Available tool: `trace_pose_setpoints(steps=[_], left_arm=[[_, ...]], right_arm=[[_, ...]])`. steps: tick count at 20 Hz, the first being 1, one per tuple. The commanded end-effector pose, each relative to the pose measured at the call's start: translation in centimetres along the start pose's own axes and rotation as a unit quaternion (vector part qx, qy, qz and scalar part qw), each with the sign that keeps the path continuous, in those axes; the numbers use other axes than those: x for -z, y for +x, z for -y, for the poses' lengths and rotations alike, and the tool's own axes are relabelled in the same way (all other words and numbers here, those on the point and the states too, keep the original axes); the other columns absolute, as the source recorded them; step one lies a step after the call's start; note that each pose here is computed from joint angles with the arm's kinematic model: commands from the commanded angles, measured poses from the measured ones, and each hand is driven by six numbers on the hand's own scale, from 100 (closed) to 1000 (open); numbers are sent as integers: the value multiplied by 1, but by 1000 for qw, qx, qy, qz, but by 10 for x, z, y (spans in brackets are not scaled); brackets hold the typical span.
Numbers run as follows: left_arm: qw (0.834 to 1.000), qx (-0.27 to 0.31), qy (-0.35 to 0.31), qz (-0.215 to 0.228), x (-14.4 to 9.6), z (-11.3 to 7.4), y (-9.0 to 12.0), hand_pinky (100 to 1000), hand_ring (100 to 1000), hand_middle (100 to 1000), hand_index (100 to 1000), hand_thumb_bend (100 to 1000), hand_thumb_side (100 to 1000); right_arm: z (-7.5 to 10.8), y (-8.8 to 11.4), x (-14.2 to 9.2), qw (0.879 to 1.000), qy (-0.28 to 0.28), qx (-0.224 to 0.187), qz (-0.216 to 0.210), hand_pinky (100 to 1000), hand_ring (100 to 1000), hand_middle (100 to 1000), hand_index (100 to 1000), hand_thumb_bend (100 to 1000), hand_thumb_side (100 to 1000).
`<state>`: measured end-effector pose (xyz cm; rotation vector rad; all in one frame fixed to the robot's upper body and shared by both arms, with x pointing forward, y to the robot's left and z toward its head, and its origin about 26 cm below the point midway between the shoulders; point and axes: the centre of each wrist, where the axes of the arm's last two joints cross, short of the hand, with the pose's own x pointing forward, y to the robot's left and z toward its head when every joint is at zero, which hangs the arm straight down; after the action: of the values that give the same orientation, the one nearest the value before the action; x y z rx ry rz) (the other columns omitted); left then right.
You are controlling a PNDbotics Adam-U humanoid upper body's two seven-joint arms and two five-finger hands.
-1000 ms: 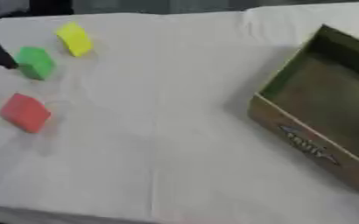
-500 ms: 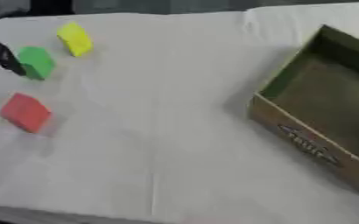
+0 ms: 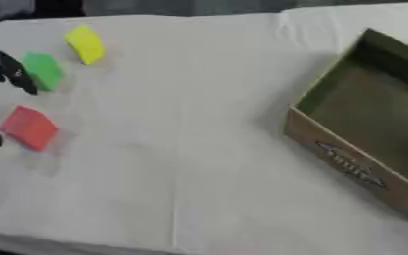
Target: Pick up the objects with one hand, pass them to the other hand, and then place them into the box on the other side of the table.
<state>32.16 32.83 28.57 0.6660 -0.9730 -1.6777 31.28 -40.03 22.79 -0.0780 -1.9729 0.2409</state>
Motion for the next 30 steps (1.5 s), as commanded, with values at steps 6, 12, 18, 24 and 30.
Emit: trace_pose_setpoints(steps=[6,12,18,24,30], left_arm=[[1000,0,-5,-7,-2,-6,-5,869,844,760,813,572,100],[1000,-1,-17,-10,6,-3,-7,871,851,786,824,591,100],[999,-1,-29,-18,17,-1,-11,870,855,794,830,611,100],[999,16,-28,-36,24,-1,-17,869,860,804,835,644,100],[997,35,-29,-57,40,1,-26,871,870,820,839,671,100]], right_arm=[[6,12,3,1000,3,-20,10,1000,842,1000,961,100,775],[5,11,3,1000,5,-20,9,1000,842,1000,961,100,776],[5,11,3,1000,6,-19,9,1000,842,1000,961,100,776],[4,11,3,1000,8,-20,8,1000,842,1000,961,100,777],[4,9,3,1000,9,-20,6,1000,842,1000,961,100,779]])
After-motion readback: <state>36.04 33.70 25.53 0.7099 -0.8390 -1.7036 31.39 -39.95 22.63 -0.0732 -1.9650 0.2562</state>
